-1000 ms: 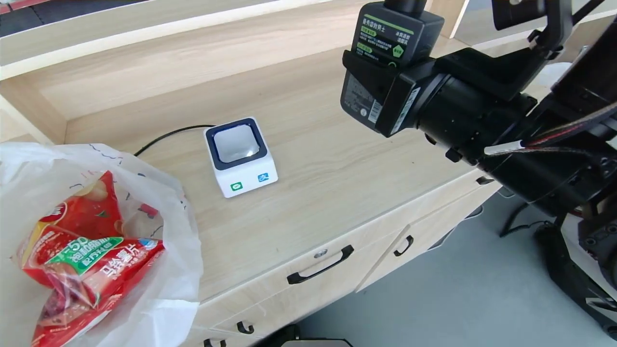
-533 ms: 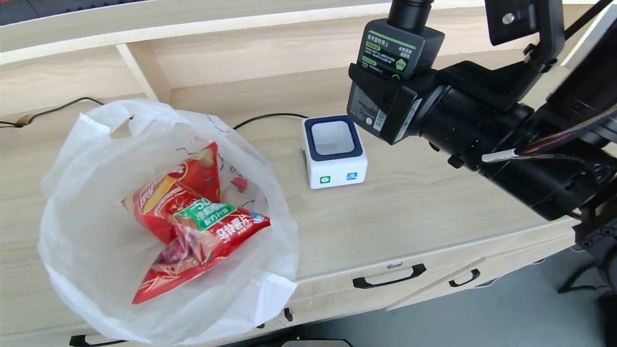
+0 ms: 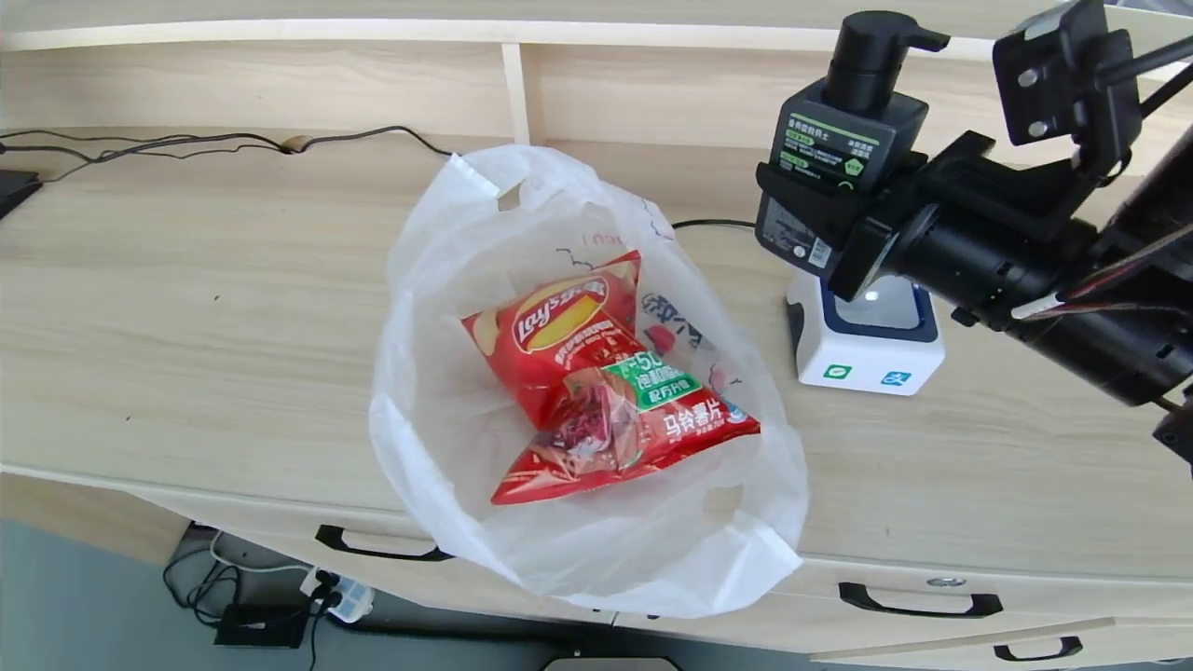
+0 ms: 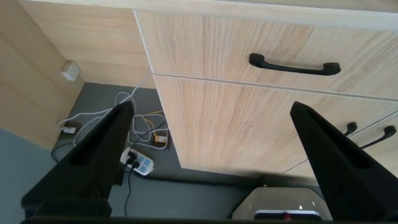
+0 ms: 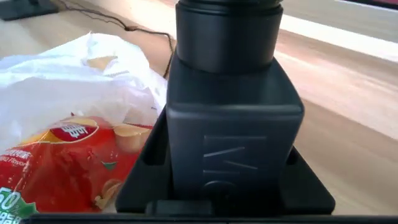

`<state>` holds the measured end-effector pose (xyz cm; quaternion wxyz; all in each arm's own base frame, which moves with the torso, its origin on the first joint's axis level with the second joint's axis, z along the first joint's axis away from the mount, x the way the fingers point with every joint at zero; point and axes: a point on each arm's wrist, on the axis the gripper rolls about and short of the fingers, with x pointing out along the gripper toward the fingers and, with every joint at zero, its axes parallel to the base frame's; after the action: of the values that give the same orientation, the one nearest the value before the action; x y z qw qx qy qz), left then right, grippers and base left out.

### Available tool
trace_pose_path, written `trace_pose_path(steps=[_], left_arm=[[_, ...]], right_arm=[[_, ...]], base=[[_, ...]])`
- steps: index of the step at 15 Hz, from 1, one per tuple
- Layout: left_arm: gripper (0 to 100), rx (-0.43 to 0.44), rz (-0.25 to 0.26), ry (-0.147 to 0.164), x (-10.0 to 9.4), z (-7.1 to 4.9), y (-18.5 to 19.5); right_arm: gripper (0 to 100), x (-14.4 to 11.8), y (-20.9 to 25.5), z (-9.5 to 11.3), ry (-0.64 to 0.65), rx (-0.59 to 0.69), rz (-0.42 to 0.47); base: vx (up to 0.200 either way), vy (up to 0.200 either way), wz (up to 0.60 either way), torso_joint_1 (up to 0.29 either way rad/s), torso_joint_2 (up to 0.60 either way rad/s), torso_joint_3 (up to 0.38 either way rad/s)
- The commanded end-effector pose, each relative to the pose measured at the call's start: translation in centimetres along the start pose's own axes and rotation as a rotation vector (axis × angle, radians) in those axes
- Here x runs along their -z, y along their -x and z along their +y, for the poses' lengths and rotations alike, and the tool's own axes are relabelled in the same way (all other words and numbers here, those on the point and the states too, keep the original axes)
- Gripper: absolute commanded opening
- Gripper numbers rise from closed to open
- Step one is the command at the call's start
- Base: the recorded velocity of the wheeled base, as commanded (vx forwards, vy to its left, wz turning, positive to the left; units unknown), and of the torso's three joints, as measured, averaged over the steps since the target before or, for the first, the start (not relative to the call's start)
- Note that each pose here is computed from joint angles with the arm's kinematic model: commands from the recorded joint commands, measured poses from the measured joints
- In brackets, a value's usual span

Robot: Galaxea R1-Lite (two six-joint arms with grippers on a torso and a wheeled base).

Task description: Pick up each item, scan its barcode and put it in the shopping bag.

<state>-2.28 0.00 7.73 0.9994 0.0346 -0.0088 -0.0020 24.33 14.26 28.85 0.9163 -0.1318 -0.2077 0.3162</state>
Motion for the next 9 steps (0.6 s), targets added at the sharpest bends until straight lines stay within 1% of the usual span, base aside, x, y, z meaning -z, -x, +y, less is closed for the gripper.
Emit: trace_pose_path(steps=[1,2,3,5,7,9], left_arm=[[100,0.0,0.001,0.0,0.0,0.0,0.0],[100,0.0,0.001,0.0,0.0,0.0,0.0],[100,0.0,0.001,0.0,0.0,0.0,0.0],[100,0.001,0.0,0.002,0.0,0.0,0.0],[100,0.001,0.0,0.002,0.0,0.0,0.0],[100,0.001,0.0,0.002,0.0,0.0,0.0]], right_arm=[[0,2.0,0.7,-3.5,0.161,-0.009,0.032],[0,2.3,1.3,-5.2,0.238,0.002,0.035],[0,2.1,2.3,-6.4,0.295,0.024,0.039],[0,2.5,3.7,-7.8,0.381,0.02,0.058],[0,3.4,4.2,-7.3,0.381,-0.005,0.079],[0,3.7,4.4,-7.1,0.388,-0.007,0.074]], base=[[0.0,0.0,0.0,0.0,0.0,0.0],[0.0,0.0,0.0,0.0,0.0,0.0],[0.0,0.0,0.0,0.0,0.0,0.0],[0.0,0.0,0.0,0.0,0.0,0.0],[0.0,0.0,0.0,0.0,0.0,0.0],[0.0,0.0,0.0,0.0,0.0,0.0]])
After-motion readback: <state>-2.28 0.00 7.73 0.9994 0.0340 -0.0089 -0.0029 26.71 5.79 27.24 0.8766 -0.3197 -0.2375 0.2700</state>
